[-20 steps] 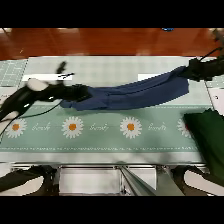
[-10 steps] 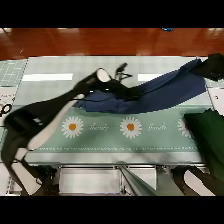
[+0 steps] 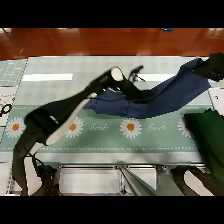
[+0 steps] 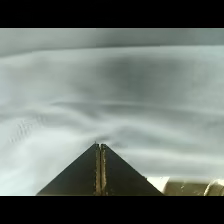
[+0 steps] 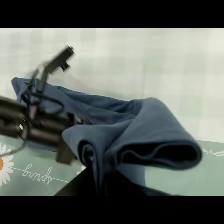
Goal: Fold the shirts.
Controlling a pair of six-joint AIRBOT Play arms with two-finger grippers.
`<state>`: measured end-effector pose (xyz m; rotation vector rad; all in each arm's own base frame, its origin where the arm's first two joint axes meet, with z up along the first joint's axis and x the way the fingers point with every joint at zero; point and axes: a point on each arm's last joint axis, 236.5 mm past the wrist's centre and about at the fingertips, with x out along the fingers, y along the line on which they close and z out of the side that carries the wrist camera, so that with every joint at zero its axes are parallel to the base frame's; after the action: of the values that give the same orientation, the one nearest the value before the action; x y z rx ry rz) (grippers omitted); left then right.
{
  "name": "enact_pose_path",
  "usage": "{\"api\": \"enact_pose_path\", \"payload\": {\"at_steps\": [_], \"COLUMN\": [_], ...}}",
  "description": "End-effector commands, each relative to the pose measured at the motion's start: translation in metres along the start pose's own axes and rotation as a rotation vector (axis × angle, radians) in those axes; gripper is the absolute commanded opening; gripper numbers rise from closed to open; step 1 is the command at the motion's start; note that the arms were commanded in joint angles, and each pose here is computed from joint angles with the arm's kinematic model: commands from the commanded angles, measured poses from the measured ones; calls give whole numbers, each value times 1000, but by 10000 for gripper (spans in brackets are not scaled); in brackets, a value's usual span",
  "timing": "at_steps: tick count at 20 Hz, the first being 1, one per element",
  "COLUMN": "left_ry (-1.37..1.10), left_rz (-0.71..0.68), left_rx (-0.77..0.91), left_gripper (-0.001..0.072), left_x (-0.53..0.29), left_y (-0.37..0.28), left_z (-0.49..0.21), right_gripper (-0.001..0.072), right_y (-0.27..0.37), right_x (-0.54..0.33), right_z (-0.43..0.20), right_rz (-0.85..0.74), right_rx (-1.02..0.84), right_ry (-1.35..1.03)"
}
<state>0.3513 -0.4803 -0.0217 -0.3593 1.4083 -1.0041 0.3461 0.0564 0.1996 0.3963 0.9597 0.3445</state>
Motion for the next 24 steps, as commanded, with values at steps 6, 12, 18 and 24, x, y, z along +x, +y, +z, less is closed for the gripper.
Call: {"api": "enact_pose_path", "payload": {"at_steps": [6, 12, 18, 24], "left_ry": [-173, -438, -462, -472], "left_rz": [262, 378, 398, 387], "left_rx": [35, -76, -137, -170], "left_gripper": [17, 17, 17, 18], "left_x": [-225, -326, -308, -297], "left_y": [83, 116, 126, 135], "left_z": [-5, -90, -170, -176], "right_gripper": [24, 23, 24, 23], "right_y": [108, 195, 211, 208], "right_x": [103, 216, 279, 310], "right_z": [1, -33, -78, -83], "right_rz": [242, 456, 527, 575], "right_rx": [-61, 45, 141, 229], "right_ry": [54, 140, 272, 282]}}
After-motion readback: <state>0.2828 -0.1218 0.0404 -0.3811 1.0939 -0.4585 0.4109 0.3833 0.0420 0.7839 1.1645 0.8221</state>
